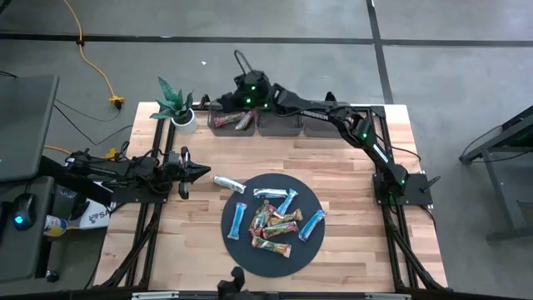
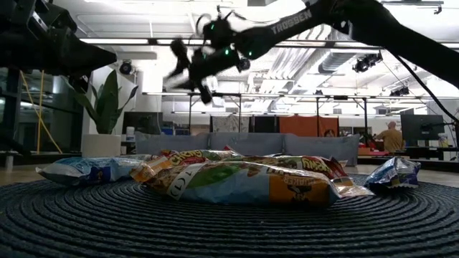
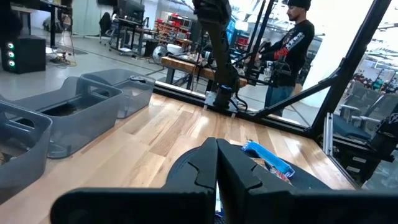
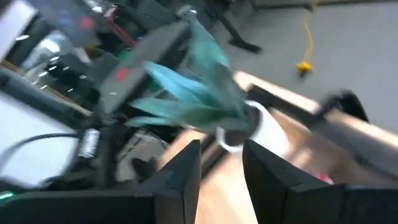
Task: Pick and place Granola Bars by type
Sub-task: Put the red granola bar into the left black bin
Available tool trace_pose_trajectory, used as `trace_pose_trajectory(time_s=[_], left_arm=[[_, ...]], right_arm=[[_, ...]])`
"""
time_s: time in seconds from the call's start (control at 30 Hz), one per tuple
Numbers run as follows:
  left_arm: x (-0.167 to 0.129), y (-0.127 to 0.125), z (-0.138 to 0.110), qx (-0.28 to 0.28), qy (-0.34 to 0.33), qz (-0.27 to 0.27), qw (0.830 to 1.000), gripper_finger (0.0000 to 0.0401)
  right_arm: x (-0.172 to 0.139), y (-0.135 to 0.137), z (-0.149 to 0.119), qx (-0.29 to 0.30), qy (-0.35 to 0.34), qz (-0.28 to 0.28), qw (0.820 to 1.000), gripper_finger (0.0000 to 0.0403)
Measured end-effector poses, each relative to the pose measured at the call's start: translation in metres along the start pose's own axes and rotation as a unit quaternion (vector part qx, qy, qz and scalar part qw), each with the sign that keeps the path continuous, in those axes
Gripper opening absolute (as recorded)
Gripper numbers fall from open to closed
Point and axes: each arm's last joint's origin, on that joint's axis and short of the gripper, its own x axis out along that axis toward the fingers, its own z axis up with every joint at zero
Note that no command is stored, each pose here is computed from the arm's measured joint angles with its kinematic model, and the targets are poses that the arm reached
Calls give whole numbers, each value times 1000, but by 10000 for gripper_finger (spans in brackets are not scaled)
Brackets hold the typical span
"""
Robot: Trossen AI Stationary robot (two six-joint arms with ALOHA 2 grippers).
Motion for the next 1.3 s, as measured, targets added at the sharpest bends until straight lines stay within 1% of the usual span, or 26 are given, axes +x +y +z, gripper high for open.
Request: trace_pose_trajectory(time_s=[0.1,0.23,0.3,0.4,0.5,0.63,0.77,0.9,1.0,1.2,1.3], left_arm=[[0,0,0,0,0,0,1000,1],[0,0,0,0,0,0,1000,1],[0,0,0,0,0,0,1000,1],[0,0,0,0,0,0,1000,1],[0,0,0,0,0,0,1000,1],[0,0,0,0,0,0,1000,1],[0,0,0,0,0,0,1000,1],[0,0,0,0,0,0,1000,1],[0,0,0,0,0,0,1000,1],[0,0,0,0,0,0,1000,1],[0,0,0,0,0,0,1000,1]], right_arm=[[-18,25,18,-42,-25,27,998,103],[-51,61,44,-98,-40,62,992,103],[-72,79,55,-124,-42,66,989,103],[-101,103,64,-162,-30,58,985,103],[-125,121,65,-190,-6,51,980,103],[-150,140,56,-212,45,41,975,103],[-167,154,38,-225,120,29,967,103],[-174,160,13,-229,207,9,951,103],[-177,164,-4,-241,253,-16,937,103],[-183,178,-31,-293,293,-71,907,103],[-185,186,-42,-316,305,-75,895,103]])
